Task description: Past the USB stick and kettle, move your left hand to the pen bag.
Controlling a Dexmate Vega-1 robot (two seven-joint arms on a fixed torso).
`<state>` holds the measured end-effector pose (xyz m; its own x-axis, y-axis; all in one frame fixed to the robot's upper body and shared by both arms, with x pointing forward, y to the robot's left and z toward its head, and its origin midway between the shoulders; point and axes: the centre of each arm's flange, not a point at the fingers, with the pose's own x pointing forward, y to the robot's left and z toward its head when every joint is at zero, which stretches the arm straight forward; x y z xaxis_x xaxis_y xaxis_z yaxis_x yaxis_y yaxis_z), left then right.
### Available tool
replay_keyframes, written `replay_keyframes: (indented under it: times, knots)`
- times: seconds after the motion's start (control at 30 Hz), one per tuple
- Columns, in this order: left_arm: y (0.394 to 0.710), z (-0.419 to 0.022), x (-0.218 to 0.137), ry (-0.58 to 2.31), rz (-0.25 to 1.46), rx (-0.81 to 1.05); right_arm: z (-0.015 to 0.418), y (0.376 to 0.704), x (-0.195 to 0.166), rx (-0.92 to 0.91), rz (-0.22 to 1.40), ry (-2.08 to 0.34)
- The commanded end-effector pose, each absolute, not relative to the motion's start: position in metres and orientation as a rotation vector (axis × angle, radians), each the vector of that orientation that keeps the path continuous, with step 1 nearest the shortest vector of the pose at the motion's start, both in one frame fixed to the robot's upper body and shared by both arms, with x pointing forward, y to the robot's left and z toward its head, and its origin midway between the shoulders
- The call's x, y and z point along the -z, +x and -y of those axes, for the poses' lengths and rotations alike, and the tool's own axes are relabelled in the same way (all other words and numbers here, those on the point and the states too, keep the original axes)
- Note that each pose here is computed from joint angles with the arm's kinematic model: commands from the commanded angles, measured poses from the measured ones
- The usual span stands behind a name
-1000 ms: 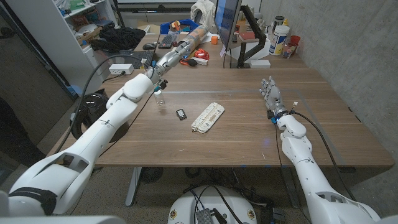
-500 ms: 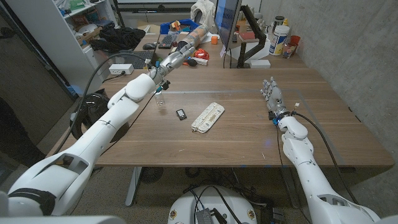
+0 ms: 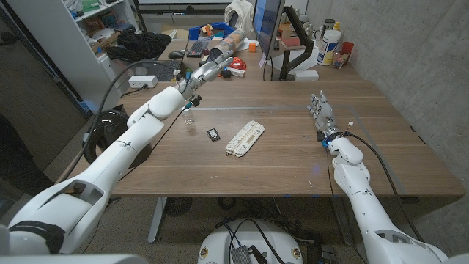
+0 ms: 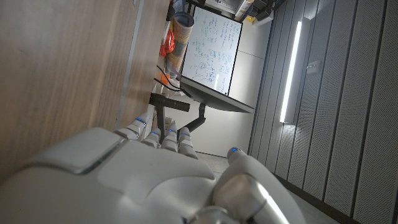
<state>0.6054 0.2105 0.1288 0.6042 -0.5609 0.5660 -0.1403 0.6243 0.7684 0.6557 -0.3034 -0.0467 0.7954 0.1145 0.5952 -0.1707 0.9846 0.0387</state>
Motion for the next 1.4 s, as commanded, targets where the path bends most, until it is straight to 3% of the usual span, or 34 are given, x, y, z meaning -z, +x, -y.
replay_keyframes:
  times: [0.03, 1.4]
  knots:
    - [0.601, -0.204, -0.131, 0.97, 0.943, 0.287, 0.303, 0.656, 0.046, -0.148, 0.635, 0.084]
    - [0.58, -0.175, -0.126, 1.197, 1.01, 0.337, 0.304, 0.649, 0.046, -0.14, 0.654, 0.074]
